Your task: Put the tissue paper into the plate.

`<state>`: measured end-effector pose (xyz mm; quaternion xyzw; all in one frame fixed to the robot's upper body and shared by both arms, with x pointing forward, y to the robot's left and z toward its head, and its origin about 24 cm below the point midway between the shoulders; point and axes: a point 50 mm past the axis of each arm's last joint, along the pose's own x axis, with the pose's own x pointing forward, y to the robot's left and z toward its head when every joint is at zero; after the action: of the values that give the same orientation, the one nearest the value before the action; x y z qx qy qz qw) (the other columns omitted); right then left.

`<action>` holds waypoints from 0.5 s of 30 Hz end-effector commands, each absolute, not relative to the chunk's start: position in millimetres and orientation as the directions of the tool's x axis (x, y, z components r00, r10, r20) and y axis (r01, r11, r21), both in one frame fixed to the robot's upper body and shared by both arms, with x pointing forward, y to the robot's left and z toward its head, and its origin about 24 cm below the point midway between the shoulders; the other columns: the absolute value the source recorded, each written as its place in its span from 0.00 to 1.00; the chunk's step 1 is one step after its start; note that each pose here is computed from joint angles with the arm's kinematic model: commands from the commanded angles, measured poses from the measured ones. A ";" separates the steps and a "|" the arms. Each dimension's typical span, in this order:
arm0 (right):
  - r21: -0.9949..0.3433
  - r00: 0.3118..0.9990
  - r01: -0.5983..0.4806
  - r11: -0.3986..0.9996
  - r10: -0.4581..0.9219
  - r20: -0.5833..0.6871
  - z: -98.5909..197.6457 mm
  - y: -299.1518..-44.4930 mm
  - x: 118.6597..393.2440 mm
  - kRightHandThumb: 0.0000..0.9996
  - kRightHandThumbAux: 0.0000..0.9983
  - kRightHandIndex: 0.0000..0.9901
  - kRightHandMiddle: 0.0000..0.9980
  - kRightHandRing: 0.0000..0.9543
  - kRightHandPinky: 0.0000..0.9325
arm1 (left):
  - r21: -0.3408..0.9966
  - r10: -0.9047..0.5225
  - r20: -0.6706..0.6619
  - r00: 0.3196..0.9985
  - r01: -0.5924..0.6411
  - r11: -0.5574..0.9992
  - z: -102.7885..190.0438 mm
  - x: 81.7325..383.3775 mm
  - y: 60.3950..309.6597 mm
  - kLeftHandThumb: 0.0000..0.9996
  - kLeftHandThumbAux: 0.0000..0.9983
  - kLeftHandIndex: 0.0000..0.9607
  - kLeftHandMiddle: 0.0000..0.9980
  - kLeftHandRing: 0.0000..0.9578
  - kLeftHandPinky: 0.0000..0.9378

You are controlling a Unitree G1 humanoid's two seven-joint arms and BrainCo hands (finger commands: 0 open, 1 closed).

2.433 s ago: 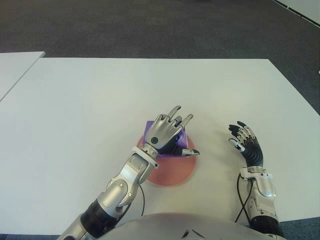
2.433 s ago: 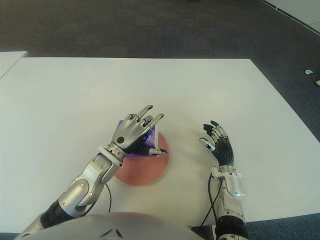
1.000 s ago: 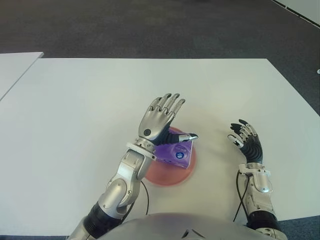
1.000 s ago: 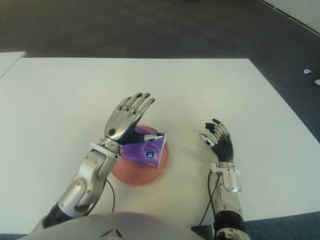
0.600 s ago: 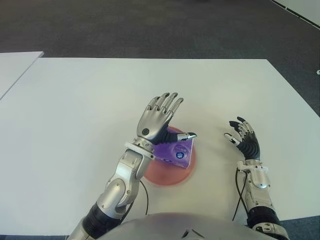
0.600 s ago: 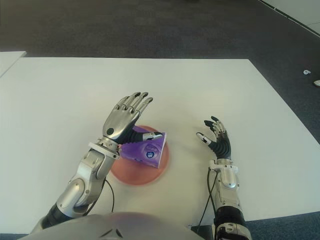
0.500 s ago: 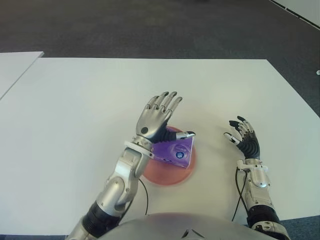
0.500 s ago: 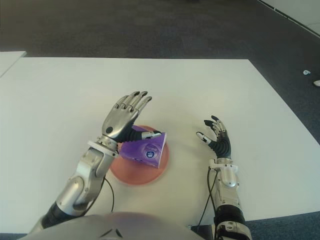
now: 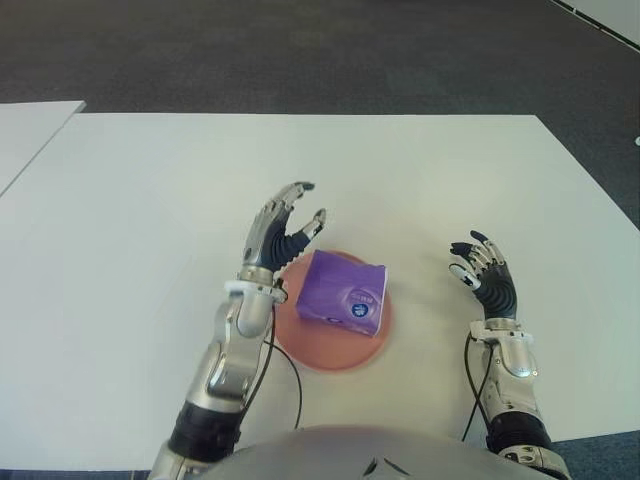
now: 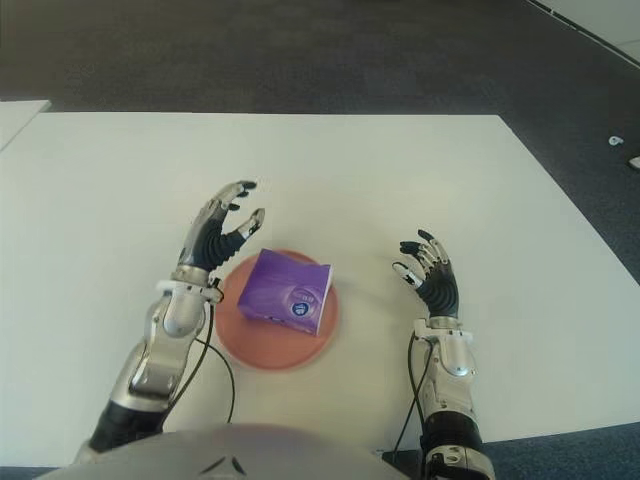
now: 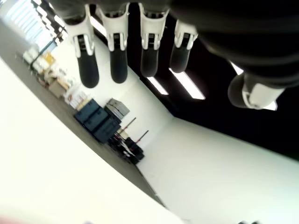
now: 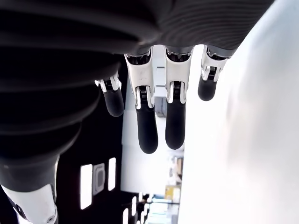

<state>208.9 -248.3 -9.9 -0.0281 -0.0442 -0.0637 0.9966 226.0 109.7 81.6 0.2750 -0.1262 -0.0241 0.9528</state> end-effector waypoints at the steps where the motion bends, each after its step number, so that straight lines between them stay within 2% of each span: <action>1: -0.028 0.987 0.146 0.989 -0.147 -0.060 -40.5 -239.7 186.4 0.42 0.69 0.16 0.35 0.32 0.18 | 0.320 -0.024 0.191 0.981 -0.039 0.946 67.2 219.1 123.6 0.21 0.40 0.26 0.24 0.27 0.36; 3: -0.040 0.987 0.147 0.988 -0.149 -0.054 -40.1 -239.9 185.9 0.41 0.69 0.15 0.34 0.30 0.15 | 0.268 -0.014 0.192 0.981 -0.038 0.963 66.5 218.4 124.9 0.24 0.45 0.27 0.25 0.28 0.36; 7: -0.061 0.984 0.169 0.984 -0.172 -0.036 -39.0 -240.5 184.2 0.37 0.71 0.15 0.32 0.26 0.06 | 0.119 0.025 0.164 0.986 -0.045 0.992 49.6 216.0 149.1 0.28 0.55 0.29 0.28 0.31 0.38; 15: -0.036 0.990 0.138 0.990 -0.138 -0.011 -30.7 -237.7 182.5 0.35 0.69 0.14 0.28 0.23 0.02 | 0.013 0.063 0.171 0.983 -0.066 0.998 30.8 202.5 152.2 0.33 0.62 0.33 0.31 0.34 0.39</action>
<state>202.5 -246.5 -8.2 -0.0393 -0.0505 -0.0772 0.9950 210.1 153.8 42.7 0.0289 -0.0964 0.0300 0.9945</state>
